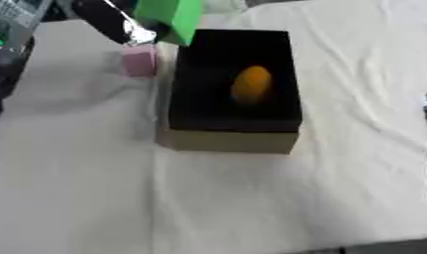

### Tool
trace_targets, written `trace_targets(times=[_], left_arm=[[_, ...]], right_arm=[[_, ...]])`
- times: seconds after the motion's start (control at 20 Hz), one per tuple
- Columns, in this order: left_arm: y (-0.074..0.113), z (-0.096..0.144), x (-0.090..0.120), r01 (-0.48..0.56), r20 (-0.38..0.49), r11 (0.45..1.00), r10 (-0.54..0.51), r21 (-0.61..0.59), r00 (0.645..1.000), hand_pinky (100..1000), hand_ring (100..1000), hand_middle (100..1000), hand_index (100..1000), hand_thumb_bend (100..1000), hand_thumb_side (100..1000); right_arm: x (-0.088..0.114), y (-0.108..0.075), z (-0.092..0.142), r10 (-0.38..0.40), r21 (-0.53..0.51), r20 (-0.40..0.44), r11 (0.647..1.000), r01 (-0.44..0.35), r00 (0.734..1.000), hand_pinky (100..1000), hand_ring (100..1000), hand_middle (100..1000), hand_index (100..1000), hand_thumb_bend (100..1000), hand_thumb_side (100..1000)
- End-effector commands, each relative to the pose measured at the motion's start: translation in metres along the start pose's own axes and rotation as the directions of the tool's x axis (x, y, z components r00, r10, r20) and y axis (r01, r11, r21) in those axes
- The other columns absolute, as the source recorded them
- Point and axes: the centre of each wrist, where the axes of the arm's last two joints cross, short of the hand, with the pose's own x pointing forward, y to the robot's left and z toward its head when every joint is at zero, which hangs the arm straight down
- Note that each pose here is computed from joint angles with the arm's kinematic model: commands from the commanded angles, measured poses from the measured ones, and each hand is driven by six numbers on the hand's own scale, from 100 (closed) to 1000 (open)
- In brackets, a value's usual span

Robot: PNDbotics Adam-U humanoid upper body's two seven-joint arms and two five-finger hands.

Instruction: Pick up objects on the table and place them in the box.

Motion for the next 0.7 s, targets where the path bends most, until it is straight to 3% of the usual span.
trace_targets(times=[0.05,0.7], left_arm=[[0.007,-0.010,0.009,-0.009,0.024,1.000,0.009,0.019,1.000,612,622,623,784,100,437],[-0.048,-0.050,0.001,-0.070,-0.011,0.992,0.070,-0.105,0.998,609,623,625,788,100,499]], right_arm=[[0.007,-0.003,-0.006,-0.004,-0.009,0.035,1.000,0.005,0.999,853,604,567,781,100,1000],[0.012,-0.001,-0.008,-0.026,-0.020,0.051,0.999,0.027,0.998,852,604,567,780,100,1000]])
